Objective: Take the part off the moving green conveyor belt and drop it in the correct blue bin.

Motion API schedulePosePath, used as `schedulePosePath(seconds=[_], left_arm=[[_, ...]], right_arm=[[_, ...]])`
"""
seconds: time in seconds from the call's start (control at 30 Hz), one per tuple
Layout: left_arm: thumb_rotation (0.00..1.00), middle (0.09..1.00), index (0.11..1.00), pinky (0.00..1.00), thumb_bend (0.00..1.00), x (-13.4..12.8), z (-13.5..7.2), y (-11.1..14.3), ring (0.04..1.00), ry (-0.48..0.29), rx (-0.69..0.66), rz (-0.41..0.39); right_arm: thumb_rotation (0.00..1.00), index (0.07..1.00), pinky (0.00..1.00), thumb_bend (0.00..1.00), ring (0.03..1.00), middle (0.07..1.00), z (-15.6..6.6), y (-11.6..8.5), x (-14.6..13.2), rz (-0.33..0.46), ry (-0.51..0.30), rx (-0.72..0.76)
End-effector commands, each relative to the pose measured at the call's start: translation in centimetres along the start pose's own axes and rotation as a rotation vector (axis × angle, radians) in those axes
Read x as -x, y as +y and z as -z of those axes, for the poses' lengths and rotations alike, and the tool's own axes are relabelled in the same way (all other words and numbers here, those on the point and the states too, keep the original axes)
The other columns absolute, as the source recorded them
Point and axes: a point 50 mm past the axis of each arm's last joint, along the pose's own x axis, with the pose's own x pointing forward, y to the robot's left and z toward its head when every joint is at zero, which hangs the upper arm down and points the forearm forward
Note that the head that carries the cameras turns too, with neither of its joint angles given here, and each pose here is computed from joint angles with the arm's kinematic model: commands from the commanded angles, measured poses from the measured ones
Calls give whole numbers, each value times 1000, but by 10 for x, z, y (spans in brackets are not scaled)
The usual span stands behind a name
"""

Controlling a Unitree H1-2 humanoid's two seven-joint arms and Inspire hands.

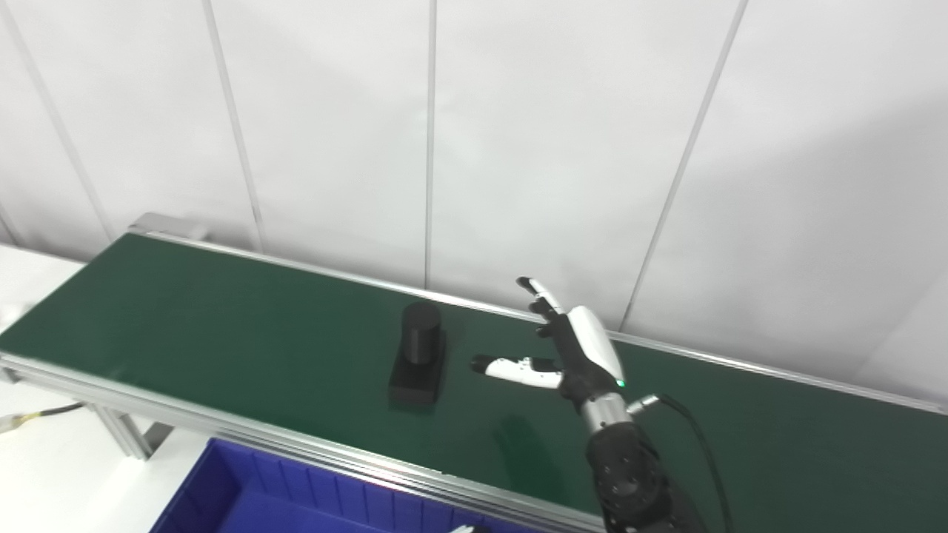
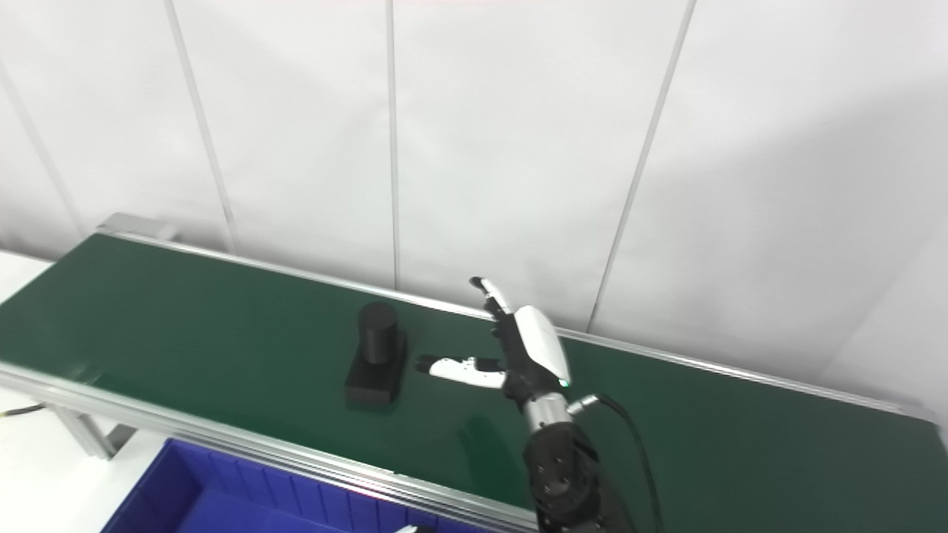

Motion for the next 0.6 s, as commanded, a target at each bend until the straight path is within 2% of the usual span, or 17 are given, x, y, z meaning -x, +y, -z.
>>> schedulePosePath(seconds=[0.0,0.17,0.43,0.57], left_arm=[[438,937,891,834,809,-5,-9,5,909,-62,14,-13],[446,953,909,889,807,-3,-10,5,934,-67,12,-11],[473,955,906,897,835,0,-11,7,938,-59,21,-22],[471,954,910,901,830,2,-11,7,937,-57,18,-21]], right_arm=[[563,934,718,982,856,928,-24,-12,-17,53,-46,3],[562,931,738,994,864,924,-26,-12,-27,48,-39,8],[560,923,757,1000,873,923,-30,-6,-42,29,-30,28],[544,930,821,1000,948,937,-28,0,-48,5,-14,20]])
